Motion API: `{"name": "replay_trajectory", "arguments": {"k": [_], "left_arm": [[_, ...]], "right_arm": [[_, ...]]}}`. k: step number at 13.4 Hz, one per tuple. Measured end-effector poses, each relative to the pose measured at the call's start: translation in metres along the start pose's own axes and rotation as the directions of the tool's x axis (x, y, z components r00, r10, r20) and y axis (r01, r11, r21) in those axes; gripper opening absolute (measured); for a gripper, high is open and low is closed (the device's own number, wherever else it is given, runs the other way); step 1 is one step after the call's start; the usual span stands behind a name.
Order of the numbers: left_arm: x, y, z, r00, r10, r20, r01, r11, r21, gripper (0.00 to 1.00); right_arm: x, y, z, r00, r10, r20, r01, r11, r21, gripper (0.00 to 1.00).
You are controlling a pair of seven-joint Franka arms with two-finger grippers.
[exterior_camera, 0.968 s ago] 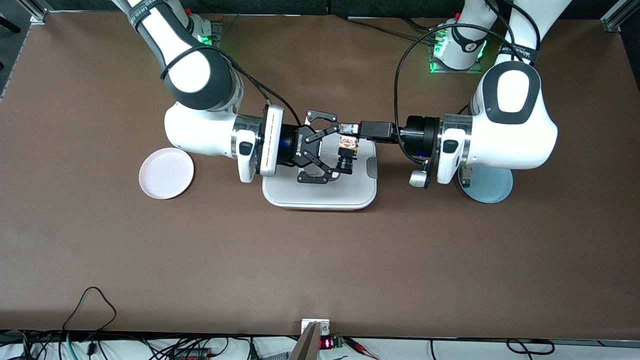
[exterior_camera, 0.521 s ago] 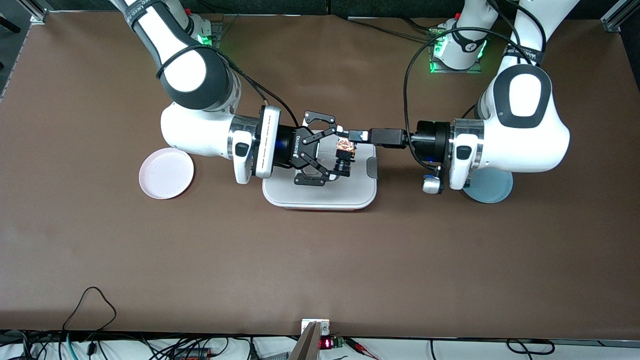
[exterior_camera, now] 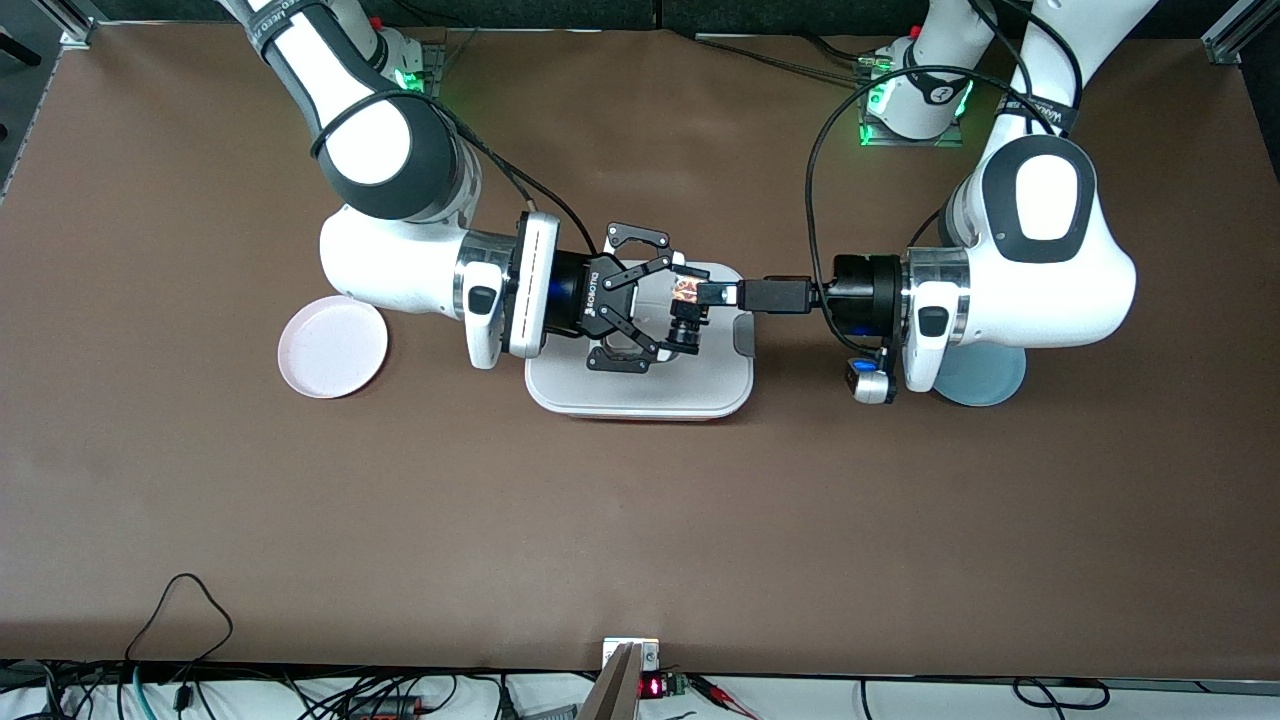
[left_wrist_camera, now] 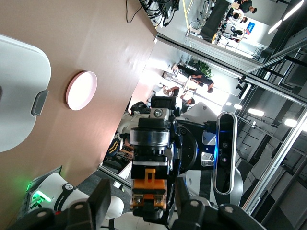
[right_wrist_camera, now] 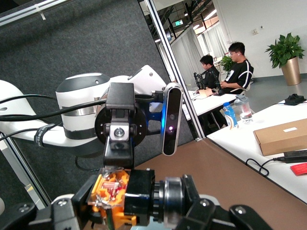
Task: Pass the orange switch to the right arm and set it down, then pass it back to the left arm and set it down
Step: 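Open the right gripper and pull it back from the switch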
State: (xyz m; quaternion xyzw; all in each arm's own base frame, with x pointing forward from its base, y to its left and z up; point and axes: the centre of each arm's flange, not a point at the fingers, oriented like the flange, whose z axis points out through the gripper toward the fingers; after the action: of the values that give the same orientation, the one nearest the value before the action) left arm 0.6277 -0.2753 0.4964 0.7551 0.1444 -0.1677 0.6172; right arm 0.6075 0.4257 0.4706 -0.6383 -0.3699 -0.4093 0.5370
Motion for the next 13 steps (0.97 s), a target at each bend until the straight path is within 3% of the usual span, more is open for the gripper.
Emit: {"name": "replay_trajectory", "arguments": {"k": [5, 7, 13], "left_arm": [[-0.003, 0.004, 0.017, 0.999, -0.011, -0.036, 0.011, 1.000, 0.000, 0.51], [-0.004, 0.004, 0.020, 0.999, -0.006, -0.038, 0.006, 1.000, 0.002, 0.34], [-0.004, 0.004, 0.020, 0.999, -0.017, -0.038, 0.017, 1.000, 0.002, 0.34]], "right_arm": [[0.000, -0.001, 0.001, 1.000, 0.001, 0.001, -0.001, 1.000, 0.003, 0.73], [0.000, -0.001, 0.001, 1.000, 0.016, 0.000, -0.016, 1.000, 0.002, 0.73], [0.000, -0.001, 0.001, 1.000, 0.026, 0.000, -0.026, 1.000, 0.002, 0.73]]}}
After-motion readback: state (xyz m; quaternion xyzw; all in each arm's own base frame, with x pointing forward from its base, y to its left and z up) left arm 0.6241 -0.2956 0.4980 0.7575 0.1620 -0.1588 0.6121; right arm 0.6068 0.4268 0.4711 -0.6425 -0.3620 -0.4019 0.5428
